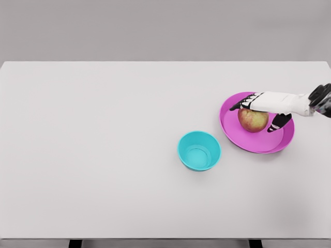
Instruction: Put the apple from the pink plate into the blue bowl with your right arm
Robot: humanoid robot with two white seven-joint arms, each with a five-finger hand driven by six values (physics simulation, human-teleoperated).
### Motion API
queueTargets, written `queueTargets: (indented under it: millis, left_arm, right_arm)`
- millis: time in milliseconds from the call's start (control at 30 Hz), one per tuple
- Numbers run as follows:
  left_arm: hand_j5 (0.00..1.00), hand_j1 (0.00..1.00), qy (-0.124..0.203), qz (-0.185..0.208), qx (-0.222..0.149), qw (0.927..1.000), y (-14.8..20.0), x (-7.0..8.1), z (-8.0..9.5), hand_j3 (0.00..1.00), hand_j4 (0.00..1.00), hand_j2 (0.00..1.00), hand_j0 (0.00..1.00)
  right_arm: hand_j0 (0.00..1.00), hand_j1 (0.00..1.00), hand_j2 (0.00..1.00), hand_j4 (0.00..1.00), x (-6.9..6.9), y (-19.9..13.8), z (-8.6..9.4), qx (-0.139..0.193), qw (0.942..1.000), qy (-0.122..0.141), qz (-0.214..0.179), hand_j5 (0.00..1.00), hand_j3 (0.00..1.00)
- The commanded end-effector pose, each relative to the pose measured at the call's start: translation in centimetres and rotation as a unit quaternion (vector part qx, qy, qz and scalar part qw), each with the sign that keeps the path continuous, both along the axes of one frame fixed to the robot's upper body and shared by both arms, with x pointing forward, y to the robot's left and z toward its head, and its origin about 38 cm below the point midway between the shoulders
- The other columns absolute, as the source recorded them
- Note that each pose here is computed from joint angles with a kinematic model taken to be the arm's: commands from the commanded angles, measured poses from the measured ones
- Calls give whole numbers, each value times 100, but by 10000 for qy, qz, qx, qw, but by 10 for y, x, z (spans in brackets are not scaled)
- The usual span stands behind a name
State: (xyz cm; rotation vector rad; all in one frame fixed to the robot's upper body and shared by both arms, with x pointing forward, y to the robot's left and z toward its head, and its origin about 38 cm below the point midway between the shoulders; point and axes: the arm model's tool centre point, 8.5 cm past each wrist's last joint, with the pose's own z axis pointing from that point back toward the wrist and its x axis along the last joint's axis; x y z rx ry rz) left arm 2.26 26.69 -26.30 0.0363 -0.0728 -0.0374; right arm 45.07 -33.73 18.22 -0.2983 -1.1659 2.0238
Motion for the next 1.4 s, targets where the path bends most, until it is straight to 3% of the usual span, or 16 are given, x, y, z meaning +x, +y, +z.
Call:
queueTargets:
  millis: [0, 100, 567, 900, 1367]
  left_arm:
    - [100, 100, 0, 0, 2, 10000, 0, 0, 0, 100, 100, 100, 100]
    - [100, 100, 0, 0, 1, 10000, 0, 0, 0, 100, 100, 100, 100]
    - [100, 100, 0, 0, 2, 10000, 0, 0, 0, 100, 100, 100, 100]
    - [100, 100, 0, 0, 1, 10000, 0, 0, 0, 100, 100, 100, 100]
    - [100, 100, 0, 0, 2, 10000, 0, 0, 0, 100, 100, 100, 100]
  right_arm:
    - [85, 85, 85, 85, 0, -1, -1, 6, 10000, 30, -21, 85, 85]
    - [61, 61, 61, 61, 0, 0, -1, 5, 10000, 21, -15, 61, 61]
    - [60, 60, 60, 60, 2, 2, 9, 28, 9999, -95, 67, 60, 60]
    - [60, 60, 60, 60, 5, 8, 31, 156, 9991, -365, 175, 60, 60]
    - [60, 60, 60, 60, -14, 51, 58, 247, 9925, -749, 933, 60, 60]
